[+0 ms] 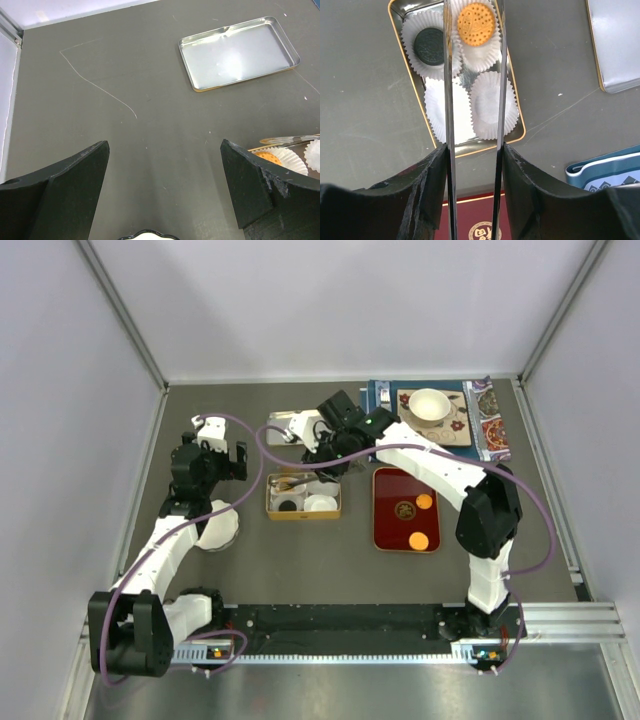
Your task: Pack the cookies
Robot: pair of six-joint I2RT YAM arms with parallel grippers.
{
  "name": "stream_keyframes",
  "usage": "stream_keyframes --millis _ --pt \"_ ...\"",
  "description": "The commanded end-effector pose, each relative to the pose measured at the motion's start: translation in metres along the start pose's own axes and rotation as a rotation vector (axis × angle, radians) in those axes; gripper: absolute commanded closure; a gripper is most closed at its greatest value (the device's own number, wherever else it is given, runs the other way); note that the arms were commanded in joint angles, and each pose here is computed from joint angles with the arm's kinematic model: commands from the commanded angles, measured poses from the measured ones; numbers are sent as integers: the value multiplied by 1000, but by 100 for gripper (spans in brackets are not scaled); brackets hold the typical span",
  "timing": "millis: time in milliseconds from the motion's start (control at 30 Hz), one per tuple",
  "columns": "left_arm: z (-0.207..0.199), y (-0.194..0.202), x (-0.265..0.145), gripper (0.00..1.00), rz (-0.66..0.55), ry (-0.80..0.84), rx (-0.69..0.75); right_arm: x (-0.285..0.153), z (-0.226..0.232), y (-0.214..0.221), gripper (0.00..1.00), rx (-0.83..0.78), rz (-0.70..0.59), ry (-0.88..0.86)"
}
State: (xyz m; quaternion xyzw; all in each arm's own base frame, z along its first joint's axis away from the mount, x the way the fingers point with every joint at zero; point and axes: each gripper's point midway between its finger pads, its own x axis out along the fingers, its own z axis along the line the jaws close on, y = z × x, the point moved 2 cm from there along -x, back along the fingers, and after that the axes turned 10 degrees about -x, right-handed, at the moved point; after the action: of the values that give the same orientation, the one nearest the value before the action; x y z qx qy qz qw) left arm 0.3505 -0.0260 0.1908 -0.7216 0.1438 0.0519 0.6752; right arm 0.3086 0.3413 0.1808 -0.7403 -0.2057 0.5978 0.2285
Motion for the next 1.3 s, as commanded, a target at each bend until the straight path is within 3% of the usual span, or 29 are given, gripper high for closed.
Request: stream_keyframes --millis 0,367,733,1267 --pt "-1 -11 2 1 -49 11 0 -1 2 -12 54 -37 -37 15" --pt "-2 -11 1 1 -50 14 -4 -9 3 -13 53 -41 -45 29" --pt "-1 -13 -2 1 -57 11 2 -49 -6 -13 56 -5 -70 118" --pt "-2 -13 -5 1 -55 16 8 -118 -7 86 57 199 -22 239"
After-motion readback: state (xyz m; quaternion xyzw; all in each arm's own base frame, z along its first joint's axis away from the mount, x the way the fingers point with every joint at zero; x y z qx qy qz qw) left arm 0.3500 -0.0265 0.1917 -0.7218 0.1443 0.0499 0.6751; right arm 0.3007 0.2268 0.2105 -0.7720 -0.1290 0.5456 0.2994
